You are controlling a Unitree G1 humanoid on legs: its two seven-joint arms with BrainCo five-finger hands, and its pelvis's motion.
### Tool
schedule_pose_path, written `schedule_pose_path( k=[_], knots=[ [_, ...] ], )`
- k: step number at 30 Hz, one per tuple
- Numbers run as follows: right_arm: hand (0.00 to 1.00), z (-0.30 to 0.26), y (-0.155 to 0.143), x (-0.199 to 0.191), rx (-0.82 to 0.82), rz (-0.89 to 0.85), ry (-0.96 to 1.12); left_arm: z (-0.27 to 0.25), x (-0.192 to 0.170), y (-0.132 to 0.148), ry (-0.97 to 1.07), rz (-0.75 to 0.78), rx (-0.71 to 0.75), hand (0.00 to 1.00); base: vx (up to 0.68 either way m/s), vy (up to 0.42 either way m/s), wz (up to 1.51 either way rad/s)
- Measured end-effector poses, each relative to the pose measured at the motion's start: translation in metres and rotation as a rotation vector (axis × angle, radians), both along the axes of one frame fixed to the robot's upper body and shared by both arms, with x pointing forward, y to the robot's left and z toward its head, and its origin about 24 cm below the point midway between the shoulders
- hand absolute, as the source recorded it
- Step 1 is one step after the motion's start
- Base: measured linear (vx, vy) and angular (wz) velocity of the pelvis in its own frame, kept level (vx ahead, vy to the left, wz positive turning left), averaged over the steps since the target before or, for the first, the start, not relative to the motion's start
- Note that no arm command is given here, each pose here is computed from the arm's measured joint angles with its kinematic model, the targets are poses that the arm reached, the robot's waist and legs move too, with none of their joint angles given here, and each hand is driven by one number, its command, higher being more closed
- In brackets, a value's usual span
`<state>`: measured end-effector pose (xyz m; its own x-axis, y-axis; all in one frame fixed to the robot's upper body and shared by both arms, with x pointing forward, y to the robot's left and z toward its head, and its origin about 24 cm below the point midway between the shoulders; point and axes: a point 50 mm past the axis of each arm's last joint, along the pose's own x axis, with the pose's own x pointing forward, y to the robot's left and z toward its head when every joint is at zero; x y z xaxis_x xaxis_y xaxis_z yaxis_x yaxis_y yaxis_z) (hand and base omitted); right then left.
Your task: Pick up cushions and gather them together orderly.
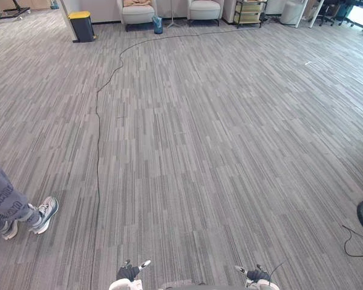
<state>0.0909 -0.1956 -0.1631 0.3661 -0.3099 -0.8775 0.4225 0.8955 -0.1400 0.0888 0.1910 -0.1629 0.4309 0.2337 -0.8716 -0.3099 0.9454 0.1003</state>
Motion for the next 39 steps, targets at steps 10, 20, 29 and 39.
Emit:
schedule_pose_path(
  k=[10, 20, 29, 39],
  knots=[
    [0.00, 0.001, -0.001, 0.001, 0.033, -0.069, -0.029, 0.001, 0.004, 0.002, -0.008, 0.020, 0.000, 0.00, 0.00, -0.005, 0.01],
    [0.00, 0.008, -0.007, 0.006, 0.011, -0.123, -0.109, 0.013, 0.024, 0.013, -0.141, 0.193, -0.004, 0.00, 0.04, -0.062, 0.12],
    [0.00, 0.008, -0.001, 0.013, 0.012, -0.089, -0.106, 0.019, 0.035, 0.009, -0.215, 0.207, -0.030, 0.00, 0.41, 0.180, -0.11],
    [0.00, 0.018, 0.010, 0.031, 0.035, -0.068, -0.210, 0.018, 0.051, 0.002, -0.173, 0.074, -0.015, 0.00, 0.61, 0.191, -0.04]
  ],
)
